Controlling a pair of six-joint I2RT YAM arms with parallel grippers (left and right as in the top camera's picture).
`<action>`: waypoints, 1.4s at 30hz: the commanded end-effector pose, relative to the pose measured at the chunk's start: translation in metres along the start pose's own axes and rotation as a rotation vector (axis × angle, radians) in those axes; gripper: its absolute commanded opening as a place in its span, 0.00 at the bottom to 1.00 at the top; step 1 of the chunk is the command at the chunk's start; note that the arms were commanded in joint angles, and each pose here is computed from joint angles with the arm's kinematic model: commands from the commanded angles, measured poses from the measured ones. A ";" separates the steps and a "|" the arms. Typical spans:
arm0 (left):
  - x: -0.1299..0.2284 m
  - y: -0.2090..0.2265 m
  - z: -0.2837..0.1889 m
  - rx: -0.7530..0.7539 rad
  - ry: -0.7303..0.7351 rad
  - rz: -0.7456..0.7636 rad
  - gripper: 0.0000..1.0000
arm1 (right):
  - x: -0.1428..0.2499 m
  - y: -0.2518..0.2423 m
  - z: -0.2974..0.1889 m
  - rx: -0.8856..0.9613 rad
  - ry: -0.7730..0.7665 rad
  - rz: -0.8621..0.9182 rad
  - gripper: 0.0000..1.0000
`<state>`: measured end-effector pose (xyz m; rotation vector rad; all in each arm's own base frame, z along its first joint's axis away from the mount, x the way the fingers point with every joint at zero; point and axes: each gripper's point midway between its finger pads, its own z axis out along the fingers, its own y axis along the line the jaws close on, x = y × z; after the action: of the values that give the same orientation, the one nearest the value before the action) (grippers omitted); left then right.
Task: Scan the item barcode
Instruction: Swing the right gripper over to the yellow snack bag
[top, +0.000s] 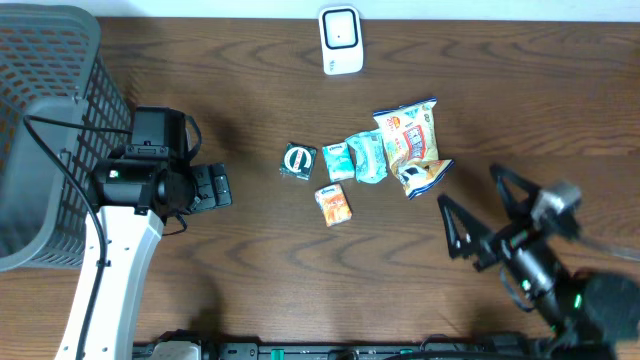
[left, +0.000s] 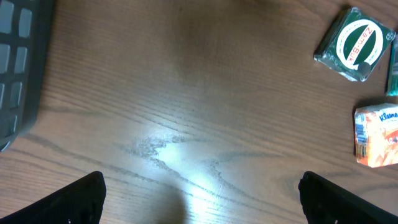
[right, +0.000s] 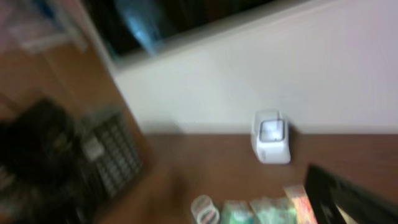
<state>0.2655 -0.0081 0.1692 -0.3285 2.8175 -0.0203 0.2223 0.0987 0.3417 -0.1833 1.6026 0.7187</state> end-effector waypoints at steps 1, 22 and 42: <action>0.002 0.000 0.003 -0.005 0.011 -0.012 0.98 | -0.014 -0.005 0.016 0.038 0.125 -0.187 0.99; 0.002 0.000 0.003 -0.005 0.011 -0.012 0.98 | 0.059 -0.057 0.075 0.158 0.906 0.147 0.99; 0.002 0.000 0.003 -0.005 0.011 -0.012 0.98 | 0.081 -0.091 0.119 0.176 0.908 0.140 0.40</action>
<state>0.2654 -0.0082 0.1691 -0.3285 2.8180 -0.0207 0.3455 0.1121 0.2423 -0.2879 2.5410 0.6274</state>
